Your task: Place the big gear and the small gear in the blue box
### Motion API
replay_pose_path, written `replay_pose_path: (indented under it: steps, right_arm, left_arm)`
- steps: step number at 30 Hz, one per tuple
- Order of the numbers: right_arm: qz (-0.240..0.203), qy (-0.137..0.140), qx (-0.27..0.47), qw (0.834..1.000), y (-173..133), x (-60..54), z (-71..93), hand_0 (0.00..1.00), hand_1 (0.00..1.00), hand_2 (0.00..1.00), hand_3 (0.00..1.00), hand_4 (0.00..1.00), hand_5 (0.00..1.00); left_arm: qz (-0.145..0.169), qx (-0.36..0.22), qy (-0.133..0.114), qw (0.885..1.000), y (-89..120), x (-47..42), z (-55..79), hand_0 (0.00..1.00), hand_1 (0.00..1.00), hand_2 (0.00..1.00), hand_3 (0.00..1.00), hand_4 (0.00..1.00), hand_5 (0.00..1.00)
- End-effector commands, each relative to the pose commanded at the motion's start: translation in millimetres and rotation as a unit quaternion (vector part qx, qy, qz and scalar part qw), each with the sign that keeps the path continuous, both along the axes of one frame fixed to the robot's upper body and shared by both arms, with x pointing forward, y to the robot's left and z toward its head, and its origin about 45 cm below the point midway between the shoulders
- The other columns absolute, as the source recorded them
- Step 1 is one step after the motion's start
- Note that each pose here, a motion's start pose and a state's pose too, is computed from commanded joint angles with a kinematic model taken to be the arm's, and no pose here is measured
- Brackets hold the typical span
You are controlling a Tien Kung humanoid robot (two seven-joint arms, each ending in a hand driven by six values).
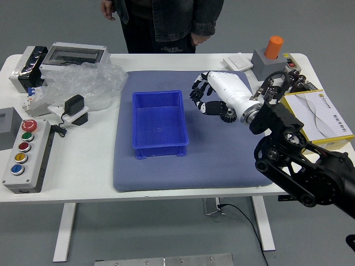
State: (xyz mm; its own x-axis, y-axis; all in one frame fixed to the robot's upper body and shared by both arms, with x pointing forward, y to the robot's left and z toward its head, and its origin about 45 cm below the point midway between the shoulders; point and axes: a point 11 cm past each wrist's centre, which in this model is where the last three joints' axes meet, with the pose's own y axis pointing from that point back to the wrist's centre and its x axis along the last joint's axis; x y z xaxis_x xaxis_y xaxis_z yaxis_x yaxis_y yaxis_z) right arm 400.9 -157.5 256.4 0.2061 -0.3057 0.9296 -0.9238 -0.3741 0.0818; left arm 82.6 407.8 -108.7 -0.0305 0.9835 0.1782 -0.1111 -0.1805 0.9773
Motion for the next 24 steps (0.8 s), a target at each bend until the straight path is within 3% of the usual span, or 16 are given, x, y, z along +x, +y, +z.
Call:
replay_pose_path:
  steps: [10,11,16,17,22,23,24]
  right_arm:
    - [0.034,0.010,0.017,0.999,43,-4.7,-2.4,0.584,0.475,0.477,0.506,0.615,0.002]
    - [0.036,0.015,0.017,0.999,47,-5.4,-4.1,0.652,0.504,0.517,0.590,0.587,0.093]
    - [0.041,0.034,0.015,0.998,55,-7.4,-11.2,0.652,0.504,0.517,0.590,0.587,0.093]
    - [0.041,0.038,0.014,0.998,56,-7.6,-12.7,0.656,0.542,0.621,0.729,0.723,0.237]
    - [0.039,0.062,0.009,0.997,57,-7.7,-19.7,0.656,0.542,0.621,0.729,0.723,0.237]
    - [0.039,0.066,0.008,0.997,57,-7.6,-20.7,0.622,0.581,0.732,0.874,0.787,0.289]
    - [0.038,0.068,0.008,0.997,57,-7.5,-21.3,0.622,0.581,0.732,0.874,0.787,0.289]
  left_arm:
    - [-0.001,-0.001,0.001,1.000,-1,-0.4,-0.3,0.728,0.680,0.699,0.692,0.430,0.023]
    - [-0.001,-0.001,0.001,1.000,-1,-0.5,-0.3,0.729,0.680,0.698,0.692,0.430,0.023]
    - [-0.002,-0.001,0.002,1.000,-1,-1.0,-0.5,0.729,0.680,0.698,0.692,0.430,0.023]
    - [-0.002,-0.001,0.002,1.000,-1,-1.1,-0.5,0.729,0.679,0.698,0.694,0.431,0.023]
    - [-0.002,-0.001,0.002,1.000,-2,-1.2,-0.8,0.729,0.679,0.698,0.694,0.431,0.023]
    - [-0.002,-0.002,0.002,1.000,-2,-1.2,-0.8,0.729,0.680,0.697,0.695,0.432,0.023]
    - [-0.002,-0.002,0.003,1.000,-2,-1.2,-0.9,0.729,0.680,0.697,0.695,0.432,0.023]
